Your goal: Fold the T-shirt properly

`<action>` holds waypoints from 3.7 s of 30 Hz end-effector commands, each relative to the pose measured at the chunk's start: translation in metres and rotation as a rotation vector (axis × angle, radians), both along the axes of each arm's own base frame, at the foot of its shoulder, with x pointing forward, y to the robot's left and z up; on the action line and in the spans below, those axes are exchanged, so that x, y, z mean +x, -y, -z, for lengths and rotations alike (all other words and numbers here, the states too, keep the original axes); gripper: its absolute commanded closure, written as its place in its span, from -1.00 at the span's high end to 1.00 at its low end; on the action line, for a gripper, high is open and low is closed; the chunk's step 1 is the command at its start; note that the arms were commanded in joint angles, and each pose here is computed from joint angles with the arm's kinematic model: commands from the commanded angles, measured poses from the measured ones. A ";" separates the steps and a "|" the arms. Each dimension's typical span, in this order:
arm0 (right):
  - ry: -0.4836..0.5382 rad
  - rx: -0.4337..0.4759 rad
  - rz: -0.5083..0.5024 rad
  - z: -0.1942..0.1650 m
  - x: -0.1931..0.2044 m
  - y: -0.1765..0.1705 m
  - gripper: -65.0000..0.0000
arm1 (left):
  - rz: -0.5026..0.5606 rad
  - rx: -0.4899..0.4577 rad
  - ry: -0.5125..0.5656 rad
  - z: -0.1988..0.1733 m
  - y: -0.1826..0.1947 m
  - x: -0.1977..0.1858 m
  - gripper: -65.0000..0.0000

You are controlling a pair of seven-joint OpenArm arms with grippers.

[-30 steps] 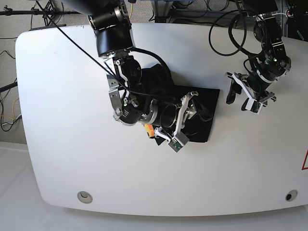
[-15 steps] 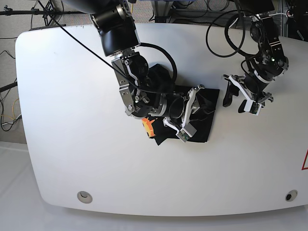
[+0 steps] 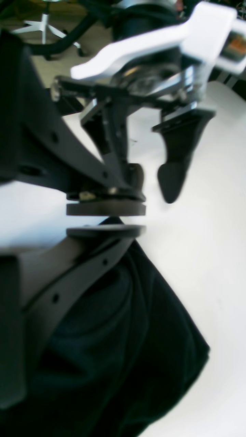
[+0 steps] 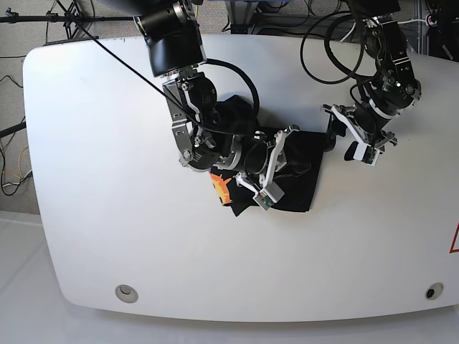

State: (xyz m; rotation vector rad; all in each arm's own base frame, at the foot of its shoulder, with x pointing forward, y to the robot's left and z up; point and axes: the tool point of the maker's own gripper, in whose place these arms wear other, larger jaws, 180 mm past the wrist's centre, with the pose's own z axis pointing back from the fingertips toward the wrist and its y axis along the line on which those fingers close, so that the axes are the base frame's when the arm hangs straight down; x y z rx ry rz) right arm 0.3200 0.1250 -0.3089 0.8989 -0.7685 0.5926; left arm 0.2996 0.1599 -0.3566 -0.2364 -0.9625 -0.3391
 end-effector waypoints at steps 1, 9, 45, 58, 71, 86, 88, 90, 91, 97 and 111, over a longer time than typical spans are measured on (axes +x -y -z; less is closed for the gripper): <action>0.053 0.039 0.011 -0.021 0.011 -0.002 -0.91 | 0.005 -0.008 0.050 -0.013 -0.001 0.006 0.00; -0.001 0.019 0.002 0.000 0.019 -0.013 -0.96 | 0.018 0.016 0.033 -0.011 -0.005 0.002 -0.01; -0.092 -0.142 0.031 0.067 -0.009 0.026 -0.92 | 0.018 0.151 -0.060 -0.016 -0.021 0.011 -0.04; 0.152 -0.121 0.055 -0.008 0.011 0.038 -0.91 | -0.133 0.166 0.030 -0.047 -0.070 0.018 -0.04; 0.200 -0.231 0.155 -0.019 0.009 0.099 -0.27 | -0.235 0.177 0.065 -0.062 -0.104 0.019 -0.04; 0.118 -0.354 0.212 0.021 -0.025 0.160 0.05 | -0.231 0.182 0.054 -0.058 -0.104 0.017 -0.04; 0.106 -0.357 0.218 0.025 -0.027 0.163 0.05 | -0.231 0.182 0.054 -0.058 -0.104 0.017 -0.04; 0.097 -0.358 0.216 0.027 -0.030 0.163 0.07 | -0.231 0.182 0.054 -0.058 -0.104 0.017 -0.04; 0.094 -0.358 0.216 0.028 -0.031 0.163 0.07 | -0.231 0.182 0.054 -0.058 -0.104 0.017 -0.04; 0.033 -0.368 0.214 0.049 -0.035 0.166 0.08 | -0.231 0.182 0.054 -0.058 -0.104 0.017 -0.04; -0.006 -0.377 0.232 0.070 -0.034 0.171 0.06 | -0.235 0.184 0.039 -0.054 -0.106 0.012 -0.04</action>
